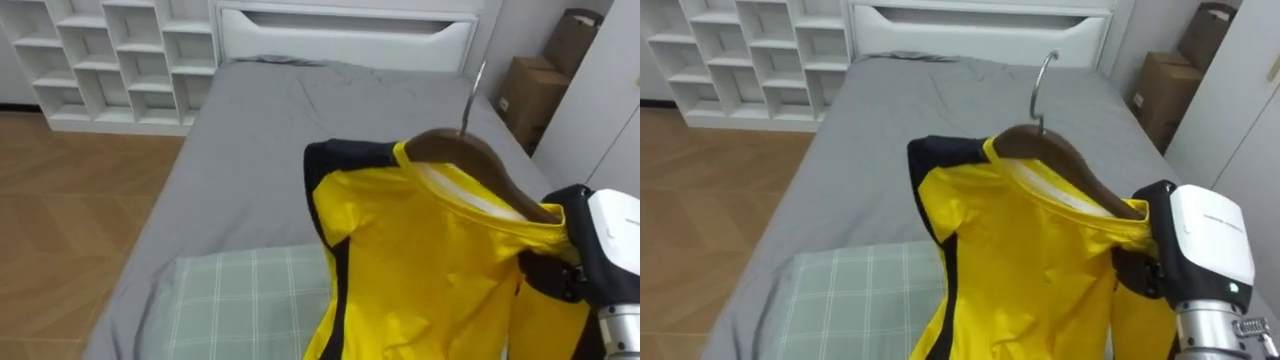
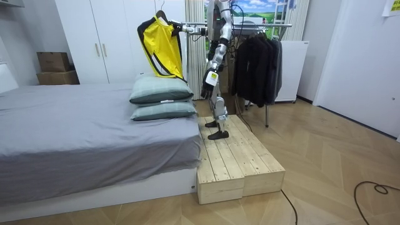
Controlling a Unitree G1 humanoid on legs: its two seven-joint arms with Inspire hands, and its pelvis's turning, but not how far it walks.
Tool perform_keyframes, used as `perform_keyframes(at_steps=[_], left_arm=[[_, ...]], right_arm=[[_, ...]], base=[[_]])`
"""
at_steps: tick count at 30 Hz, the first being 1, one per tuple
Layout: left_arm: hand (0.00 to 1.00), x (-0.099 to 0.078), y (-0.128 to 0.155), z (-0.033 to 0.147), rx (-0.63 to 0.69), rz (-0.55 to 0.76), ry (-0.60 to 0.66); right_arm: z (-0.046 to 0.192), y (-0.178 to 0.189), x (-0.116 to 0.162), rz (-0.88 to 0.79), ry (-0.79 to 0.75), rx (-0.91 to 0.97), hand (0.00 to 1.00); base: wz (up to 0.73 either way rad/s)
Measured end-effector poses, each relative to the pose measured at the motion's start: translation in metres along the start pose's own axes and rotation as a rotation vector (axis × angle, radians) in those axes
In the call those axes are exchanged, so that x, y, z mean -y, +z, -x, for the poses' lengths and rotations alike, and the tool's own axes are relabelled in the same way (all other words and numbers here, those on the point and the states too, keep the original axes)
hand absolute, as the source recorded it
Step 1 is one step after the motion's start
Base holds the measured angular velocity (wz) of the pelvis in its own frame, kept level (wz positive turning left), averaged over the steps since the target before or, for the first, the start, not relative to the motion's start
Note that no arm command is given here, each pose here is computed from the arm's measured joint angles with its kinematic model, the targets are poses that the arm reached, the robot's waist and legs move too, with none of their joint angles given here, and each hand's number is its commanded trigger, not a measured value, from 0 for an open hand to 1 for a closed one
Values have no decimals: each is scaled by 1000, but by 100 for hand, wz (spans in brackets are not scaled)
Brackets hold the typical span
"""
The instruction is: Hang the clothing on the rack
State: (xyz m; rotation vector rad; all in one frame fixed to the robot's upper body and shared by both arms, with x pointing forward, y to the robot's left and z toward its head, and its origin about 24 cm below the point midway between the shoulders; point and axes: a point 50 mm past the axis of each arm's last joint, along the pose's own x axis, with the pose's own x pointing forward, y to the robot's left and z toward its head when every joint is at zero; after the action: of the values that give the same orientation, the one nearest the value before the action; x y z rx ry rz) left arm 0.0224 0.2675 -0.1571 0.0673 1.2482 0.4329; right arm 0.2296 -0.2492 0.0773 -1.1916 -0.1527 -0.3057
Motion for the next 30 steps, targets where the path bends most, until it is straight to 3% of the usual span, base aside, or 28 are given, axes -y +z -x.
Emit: perform_keyframes(at_steps=[5, 30], left_arm=[[0, -6, -18, 3, -65, -48, 41], [0, -4, -16, 2, -76, -120, 33]], right_arm=[[0, 1, 0, 22, 0, 8, 100], [5, -3, -2, 16, 17, -7, 100]], base=[[0], [-1]])
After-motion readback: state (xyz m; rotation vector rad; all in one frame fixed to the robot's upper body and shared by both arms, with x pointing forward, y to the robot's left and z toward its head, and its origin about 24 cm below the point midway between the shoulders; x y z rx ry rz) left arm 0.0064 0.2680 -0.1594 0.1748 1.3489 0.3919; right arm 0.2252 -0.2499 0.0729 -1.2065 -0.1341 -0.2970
